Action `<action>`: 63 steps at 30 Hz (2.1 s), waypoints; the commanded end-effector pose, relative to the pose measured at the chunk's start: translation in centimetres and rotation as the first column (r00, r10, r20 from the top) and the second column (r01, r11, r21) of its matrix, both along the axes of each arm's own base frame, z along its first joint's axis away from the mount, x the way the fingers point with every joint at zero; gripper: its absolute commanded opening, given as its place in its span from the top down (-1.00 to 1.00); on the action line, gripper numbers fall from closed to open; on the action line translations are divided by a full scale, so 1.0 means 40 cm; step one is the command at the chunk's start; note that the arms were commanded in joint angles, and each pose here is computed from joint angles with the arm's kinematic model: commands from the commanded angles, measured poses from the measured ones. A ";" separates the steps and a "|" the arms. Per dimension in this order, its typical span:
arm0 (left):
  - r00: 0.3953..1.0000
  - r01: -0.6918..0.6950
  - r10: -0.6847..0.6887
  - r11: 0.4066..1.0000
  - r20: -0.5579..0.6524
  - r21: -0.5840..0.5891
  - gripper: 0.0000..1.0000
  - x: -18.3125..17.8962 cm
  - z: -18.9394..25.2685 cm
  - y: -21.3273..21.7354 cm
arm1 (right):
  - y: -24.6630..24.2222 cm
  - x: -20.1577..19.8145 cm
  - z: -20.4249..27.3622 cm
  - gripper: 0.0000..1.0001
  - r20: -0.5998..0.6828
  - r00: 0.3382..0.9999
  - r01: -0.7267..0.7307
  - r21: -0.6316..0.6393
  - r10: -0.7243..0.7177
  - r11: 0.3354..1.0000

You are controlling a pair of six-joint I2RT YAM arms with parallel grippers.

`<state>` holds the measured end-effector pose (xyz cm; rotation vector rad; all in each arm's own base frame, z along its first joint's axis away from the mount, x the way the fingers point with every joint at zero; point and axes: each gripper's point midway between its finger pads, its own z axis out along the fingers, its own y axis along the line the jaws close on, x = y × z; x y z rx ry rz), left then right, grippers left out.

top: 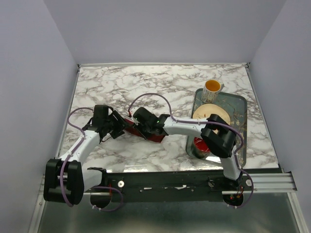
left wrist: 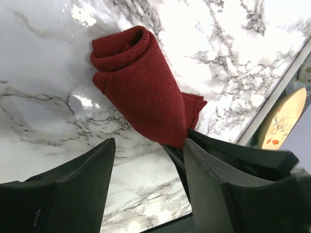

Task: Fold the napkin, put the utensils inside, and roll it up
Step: Roll the napkin with the utensil

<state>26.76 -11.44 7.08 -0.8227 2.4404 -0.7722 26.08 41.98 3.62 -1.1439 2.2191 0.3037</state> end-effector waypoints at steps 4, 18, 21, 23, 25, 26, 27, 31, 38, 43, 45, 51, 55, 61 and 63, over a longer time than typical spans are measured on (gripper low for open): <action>0.999 0.006 -0.011 0.996 0.050 0.094 -0.35 0.009 0.038 0.042 | 0.006 -0.030 0.012 0.23 -0.345 0.937 0.021 0.187 0.046 0.982; 0.999 0.055 -0.055 0.998 -0.002 -0.009 -0.33 -0.011 0.004 -0.036 | -0.007 -0.032 -0.025 0.21 -0.717 0.671 0.121 0.354 0.186 0.928; 0.996 0.084 -0.084 0.996 0.005 -0.030 -0.29 -0.001 0.005 -0.073 | -0.015 -0.020 -0.040 0.21 -0.735 0.652 0.138 0.354 0.184 0.925; 0.995 0.094 -0.095 0.995 -0.008 -0.037 -0.27 0.004 -0.002 -0.092 | -0.024 -0.013 -0.053 0.19 -0.748 0.641 0.154 0.348 0.175 0.925; 0.995 0.097 -0.097 0.995 -0.005 -0.038 -0.26 0.011 -0.005 -0.099 | -0.029 -0.012 -0.056 0.15 -0.755 0.631 0.159 0.352 0.179 0.923; 0.995 0.096 -0.097 0.995 -0.015 -0.037 -0.26 0.012 -0.014 -0.100 | -0.033 -0.008 -0.057 0.15 -0.757 0.630 0.164 0.349 0.175 0.923; 0.995 0.095 -0.096 0.995 -0.020 -0.037 -0.26 0.013 -0.020 -0.101 | -0.034 -0.008 -0.059 0.12 -0.757 0.630 0.163 0.348 0.174 0.923; 0.995 0.089 -0.090 0.995 -0.044 -0.034 -0.25 0.011 -0.043 -0.099 | -0.038 0.007 -0.056 0.08 -0.735 0.660 0.164 0.339 0.152 0.926; 0.997 0.078 -0.079 0.996 -0.021 -0.049 -0.25 0.041 -0.036 -0.108 | -0.043 0.022 -0.045 0.03 -0.702 0.698 0.150 0.333 0.139 0.931; 0.996 0.082 -0.083 0.996 -0.016 -0.026 -0.28 0.034 -0.033 -0.099 | -0.035 0.006 -0.057 0.07 -0.740 0.652 0.155 0.340 0.162 0.928; 0.996 0.080 -0.080 0.996 -0.024 -0.029 -0.28 0.037 -0.042 -0.101 | -0.029 -0.005 -0.060 0.09 -0.758 0.626 0.153 0.350 0.183 0.924; 0.995 0.077 -0.078 0.997 -0.062 -0.023 -0.25 0.041 -0.091 -0.101 | -0.036 0.009 -0.068 0.05 -0.750 0.643 0.164 0.333 0.155 0.928; 0.995 0.077 -0.077 0.997 -0.071 -0.009 -0.22 0.045 -0.104 -0.098 | -0.072 0.050 -0.058 -0.17 -0.592 0.805 0.096 0.180 0.030 0.979; 0.992 0.081 -0.082 0.997 -0.092 -0.019 -0.19 0.033 -0.118 -0.101 | -0.106 0.078 0.030 -0.26 -0.391 0.917 0.109 0.052 -0.080 0.993; 0.992 0.082 -0.084 0.996 -0.093 -0.028 -0.19 0.032 -0.117 -0.104 | -0.126 0.086 0.063 -0.26 -0.295 0.948 0.132 0.009 -0.123 0.991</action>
